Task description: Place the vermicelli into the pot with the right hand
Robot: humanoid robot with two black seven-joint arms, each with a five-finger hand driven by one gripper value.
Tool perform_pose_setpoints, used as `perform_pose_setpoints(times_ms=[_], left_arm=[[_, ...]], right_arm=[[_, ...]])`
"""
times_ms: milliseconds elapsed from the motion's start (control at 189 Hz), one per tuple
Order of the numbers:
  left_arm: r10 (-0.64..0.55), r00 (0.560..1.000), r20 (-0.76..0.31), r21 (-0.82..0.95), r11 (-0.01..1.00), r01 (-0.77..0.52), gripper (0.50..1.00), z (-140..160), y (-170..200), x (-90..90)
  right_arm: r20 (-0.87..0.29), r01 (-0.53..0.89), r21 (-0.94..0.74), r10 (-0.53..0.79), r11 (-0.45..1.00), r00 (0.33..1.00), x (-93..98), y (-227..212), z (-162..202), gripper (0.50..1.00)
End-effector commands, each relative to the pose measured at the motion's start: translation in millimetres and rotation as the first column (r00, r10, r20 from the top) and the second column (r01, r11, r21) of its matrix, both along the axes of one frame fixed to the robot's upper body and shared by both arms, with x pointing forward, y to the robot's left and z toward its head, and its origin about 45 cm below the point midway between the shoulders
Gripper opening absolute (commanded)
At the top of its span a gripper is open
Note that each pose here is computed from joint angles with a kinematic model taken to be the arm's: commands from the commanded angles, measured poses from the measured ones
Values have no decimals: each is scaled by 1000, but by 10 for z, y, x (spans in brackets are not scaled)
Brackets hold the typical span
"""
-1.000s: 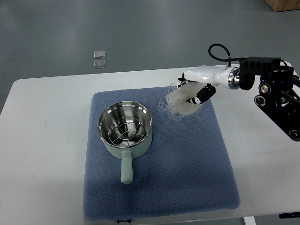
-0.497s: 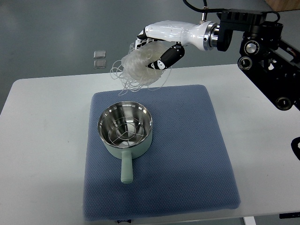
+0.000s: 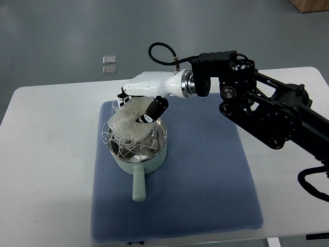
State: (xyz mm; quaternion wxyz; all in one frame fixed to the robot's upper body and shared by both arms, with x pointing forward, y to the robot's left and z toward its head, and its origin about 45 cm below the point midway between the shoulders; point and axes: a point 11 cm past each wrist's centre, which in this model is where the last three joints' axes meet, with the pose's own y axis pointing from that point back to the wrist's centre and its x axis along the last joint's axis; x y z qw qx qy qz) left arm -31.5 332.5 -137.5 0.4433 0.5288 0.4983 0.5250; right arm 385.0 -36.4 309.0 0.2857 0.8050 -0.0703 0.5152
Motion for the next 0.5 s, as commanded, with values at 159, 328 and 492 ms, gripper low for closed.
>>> perform_pose_setpoints(times_ms=[159, 328, 492], left_arm=[[0, 1000, 0, 0, 1000, 0, 1000, 0, 0, 0], [0, 1000, 0, 0, 1000, 0, 1000, 0, 0, 0], [0, 1000, 0, 0, 1000, 0, 1000, 0, 0, 0]], right_arm=[[2, 23, -44, -23, 999, 1000, 23, -75, -135, 658], [-6, 27, -20, -28, 999, 1000, 38, -86, -88, 862], [-15, 28, -11, -28, 1000, 1000, 35, -87, -78, 911]])
